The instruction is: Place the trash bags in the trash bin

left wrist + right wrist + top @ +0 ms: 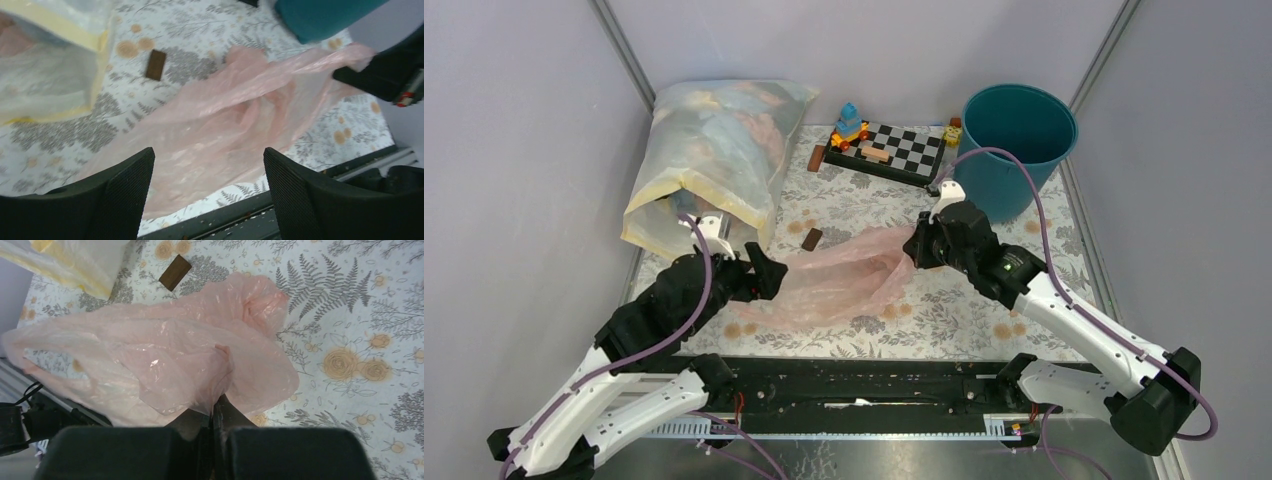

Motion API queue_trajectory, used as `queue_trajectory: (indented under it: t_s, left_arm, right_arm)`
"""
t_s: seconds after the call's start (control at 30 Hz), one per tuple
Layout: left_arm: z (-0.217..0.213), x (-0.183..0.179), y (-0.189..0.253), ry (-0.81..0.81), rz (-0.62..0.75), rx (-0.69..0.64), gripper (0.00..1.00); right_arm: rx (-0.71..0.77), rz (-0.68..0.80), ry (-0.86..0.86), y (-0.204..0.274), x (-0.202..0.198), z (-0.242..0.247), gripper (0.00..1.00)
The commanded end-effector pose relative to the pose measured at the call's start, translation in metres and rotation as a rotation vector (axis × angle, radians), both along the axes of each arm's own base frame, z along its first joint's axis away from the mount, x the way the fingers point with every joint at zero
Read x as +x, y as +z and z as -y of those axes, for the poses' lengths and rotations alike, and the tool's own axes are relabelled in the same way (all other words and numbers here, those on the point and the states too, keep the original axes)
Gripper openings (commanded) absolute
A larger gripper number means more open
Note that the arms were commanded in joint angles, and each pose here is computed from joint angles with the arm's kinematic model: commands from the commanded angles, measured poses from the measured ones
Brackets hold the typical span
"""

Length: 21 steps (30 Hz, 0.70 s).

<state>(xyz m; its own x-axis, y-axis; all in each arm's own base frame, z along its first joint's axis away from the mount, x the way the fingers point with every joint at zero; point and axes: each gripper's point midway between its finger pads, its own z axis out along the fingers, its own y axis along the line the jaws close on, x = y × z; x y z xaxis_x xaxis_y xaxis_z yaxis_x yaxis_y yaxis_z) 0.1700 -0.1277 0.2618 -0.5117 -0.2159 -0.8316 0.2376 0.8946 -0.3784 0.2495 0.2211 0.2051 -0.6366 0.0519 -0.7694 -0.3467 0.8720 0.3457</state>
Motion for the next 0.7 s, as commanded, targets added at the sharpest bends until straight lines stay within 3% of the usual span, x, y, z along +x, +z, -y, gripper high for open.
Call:
queue_trajectory:
  t_s: [0.0,0.07,0.1,0.23,0.27,0.3,0.47,0.67]
  left_arm:
    - [0.034,0.012,0.038,-0.113,0.148,-0.109,0.82]
    - [0.045,0.015,0.043,-0.158,0.188,-0.125,0.80]
    - [0.054,0.015,0.044,-0.206,0.215,-0.126,0.73]
    - [0.088,0.019,0.038,-0.334,0.272,-0.176,0.17]
    - [0.097,0.019,0.040,-0.354,0.282,-0.209,0.05]
    - [0.102,0.021,0.037,-0.356,0.281,-0.226,0.00]
    - [0.130,0.013,0.028,-0.431,0.357,-0.286,0.00]
    - [0.161,0.000,-0.001,-0.533,0.411,-0.193,0.00]
  right_arm:
    - [0.078,-0.003,0.013,0.024,-0.002,-0.010,0.00]
    - [0.082,-0.005,0.011,0.024,-0.002,-0.010,0.00]
    - [0.085,-0.006,0.013,0.024,-0.002,-0.011,0.00]
    - [0.095,-0.003,0.010,0.027,-0.002,-0.011,0.00]
    - [0.102,-0.003,0.007,0.028,-0.002,-0.011,0.00]
    - [0.106,-0.002,0.006,0.029,-0.002,-0.012,0.00]
    - [0.143,-0.002,0.010,0.036,-0.004,-0.015,0.01]
    - [0.168,-0.012,0.009,0.038,-0.004,-0.019,0.01]
